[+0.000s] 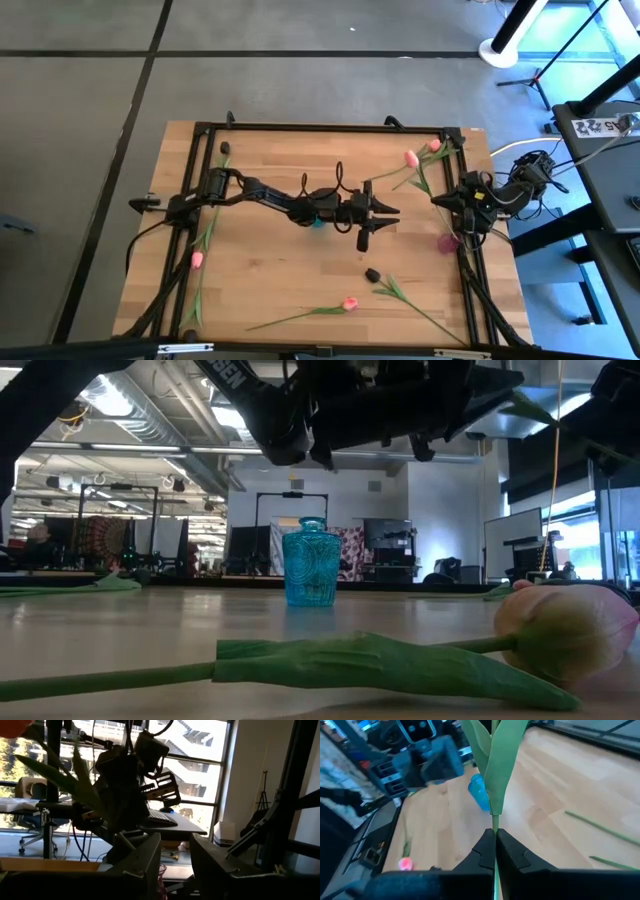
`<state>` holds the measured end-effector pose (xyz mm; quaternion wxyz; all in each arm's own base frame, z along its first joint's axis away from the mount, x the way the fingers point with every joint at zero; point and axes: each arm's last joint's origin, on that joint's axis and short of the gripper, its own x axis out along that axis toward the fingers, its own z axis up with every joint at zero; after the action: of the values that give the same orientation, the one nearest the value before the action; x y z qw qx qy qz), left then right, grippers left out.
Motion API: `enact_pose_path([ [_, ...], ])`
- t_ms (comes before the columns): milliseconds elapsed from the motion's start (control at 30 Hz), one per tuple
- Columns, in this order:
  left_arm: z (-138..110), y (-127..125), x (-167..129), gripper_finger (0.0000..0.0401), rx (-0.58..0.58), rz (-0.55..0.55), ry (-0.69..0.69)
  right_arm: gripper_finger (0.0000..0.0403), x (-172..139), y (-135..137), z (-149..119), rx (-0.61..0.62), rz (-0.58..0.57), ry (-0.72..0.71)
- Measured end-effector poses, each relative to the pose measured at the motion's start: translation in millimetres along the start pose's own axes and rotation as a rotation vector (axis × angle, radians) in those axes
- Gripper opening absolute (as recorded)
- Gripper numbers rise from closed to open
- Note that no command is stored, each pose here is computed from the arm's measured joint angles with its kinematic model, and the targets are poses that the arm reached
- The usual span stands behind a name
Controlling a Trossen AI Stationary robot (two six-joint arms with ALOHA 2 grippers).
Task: Sort flowers into vase by color
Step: Put the pink tulip into the purple vase
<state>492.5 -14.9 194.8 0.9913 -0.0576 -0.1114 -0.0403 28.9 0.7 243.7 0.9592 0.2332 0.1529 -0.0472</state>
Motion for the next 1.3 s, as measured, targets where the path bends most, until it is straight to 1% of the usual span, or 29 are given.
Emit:
enact_pose_path([
  [133,0.8,0.0,-0.1,0.0101,-0.001,-0.001,-0.007,0.0001,0.1,1.7,1.4,-0.026,0.02,-0.008],
  [267,2.1,8.4,1.3,0.0101,-0.034,0.011,-0.04,0.0001,0.0,2.6,2.3,-0.052,0.027,-0.015],
  [300,1.4,10.6,3.6,0.0101,-0.039,0.015,-0.049,0.0001,0.0,3.0,2.8,-0.054,0.031,-0.02],
  [433,-14.7,16.1,15.5,0.0101,-0.041,0.02,-0.038,0.0001,0.1,3.2,2.9,-0.067,0.031,-0.022],
  [567,-11.2,25.9,31.5,0.0102,-0.027,0.026,-0.058,0.0001,0.2,3.2,2.9,-0.068,0.031,-0.023],
  [667,-9.8,39.2,38.4,0.0116,-0.052,0.04,-0.052,0.0001,0.1,3.3,2.9,-0.069,0.034,-0.022],
  [867,-3.3,54.4,38.4,0.0165,-0.068,0.078,-0.083,0.0001,0.4,6.0,4.7,-0.093,0.061,-0.029],
  [933,-2.0,62.5,37.3,0.0179,-0.095,0.087,-0.087,0.0001,1.6,8.2,5.7,-0.107,0.063,-0.035],
  [1033,0.0,66.8,36.3,0.0193,-0.104,0.044,-0.094,0.0001,3.6,13.4,9.7,-0.134,0.064,-0.071],
  [1133,4.6,59.4,36.6,0.0198,-0.106,-0.014,-0.14,0.0001,4.6,18.7,15.1,-0.17,0.068,-0.121],
  [1233,15.0,52.2,40.6,0.0198,-0.112,-0.073,-0.19,0.0001,3.4,21.1,21.7,-0.189,0.026,-0.182],
  [1300,22.8,48.4,45.5,0.0198,-0.106,-0.072,-0.211,0.0001,3.5,23.2,25.3,-0.196,0.004,-0.22],
])
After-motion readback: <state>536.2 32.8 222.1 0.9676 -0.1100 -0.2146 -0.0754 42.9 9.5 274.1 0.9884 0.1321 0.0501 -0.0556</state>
